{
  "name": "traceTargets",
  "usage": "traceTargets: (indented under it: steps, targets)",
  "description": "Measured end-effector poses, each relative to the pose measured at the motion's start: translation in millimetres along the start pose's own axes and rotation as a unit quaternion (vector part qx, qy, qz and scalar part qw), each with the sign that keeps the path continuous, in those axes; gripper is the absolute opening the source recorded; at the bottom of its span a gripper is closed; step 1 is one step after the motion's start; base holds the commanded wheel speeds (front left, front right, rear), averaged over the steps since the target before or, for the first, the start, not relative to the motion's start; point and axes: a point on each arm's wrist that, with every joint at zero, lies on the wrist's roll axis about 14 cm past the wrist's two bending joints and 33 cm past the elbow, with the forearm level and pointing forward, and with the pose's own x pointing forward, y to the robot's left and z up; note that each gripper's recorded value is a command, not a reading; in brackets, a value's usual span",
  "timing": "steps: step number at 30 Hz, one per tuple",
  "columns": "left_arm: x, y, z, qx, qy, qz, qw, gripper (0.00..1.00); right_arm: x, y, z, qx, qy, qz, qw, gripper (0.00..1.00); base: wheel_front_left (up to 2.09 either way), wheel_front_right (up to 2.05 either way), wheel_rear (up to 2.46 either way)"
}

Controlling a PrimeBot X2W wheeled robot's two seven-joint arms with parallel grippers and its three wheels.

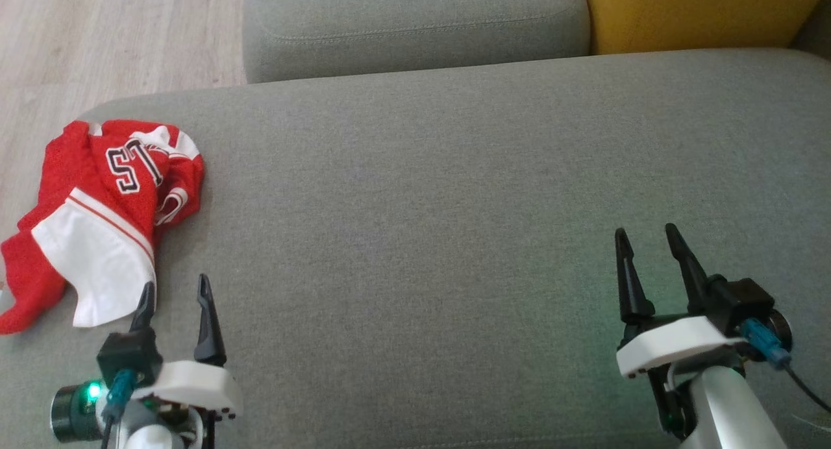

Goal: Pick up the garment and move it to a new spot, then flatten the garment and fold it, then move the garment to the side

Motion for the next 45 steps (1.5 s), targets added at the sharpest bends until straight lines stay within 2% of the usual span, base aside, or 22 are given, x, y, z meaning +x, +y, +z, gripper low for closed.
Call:
traceTargets:
  steps: [7, 12, 21, 25, 29, 39, 45]
  targets:
    - [0, 1, 3, 0.009, -0.006, 0.001, 1.000, 1.00, 2, 0, 3, -0.008, -0.004, 0.001, 1.000, 1.00, 0.00, 0.00, 0.00]
    - [-4, 10, 6, 0.008, -0.012, 0.014, 1.000, 1.00, 8, 12, 7, -0.006, -0.010, 0.020, 1.000, 1.00, 0.00, 0.00, 0.00]
    - [-27, 53, 7, 0.006, -0.014, 0.076, 0.997, 1.00, 24, 68, 6, 0.012, -0.009, 0.099, 0.995, 1.00, 0.00, 0.00, 0.00]
    - [-49, 87, 5, 0.011, -0.011, 0.122, 0.992, 1.00, 31, 106, 5, 0.018, -0.005, 0.152, 0.988, 1.00, 0.00, 0.00, 0.00]
    - [-64, 108, 6, 0.012, -0.012, 0.155, 0.988, 1.00, 34, 127, 5, 0.019, -0.004, 0.181, 0.983, 1.00, 0.00, 0.00, 0.00]
    - [-124, 163, -2, 0.011, -0.003, 0.254, 0.967, 1.00, 36, 193, 2, 0.017, 0.002, 0.270, 0.963, 1.00, 0.00, 0.00, 0.00]
    - [-159, 174, -23, 0.006, 0.026, 0.291, 0.956, 1.00, 33, 217, 0, 0.018, 0.007, 0.302, 0.953, 1.00, 0.00, 0.00, 0.00]
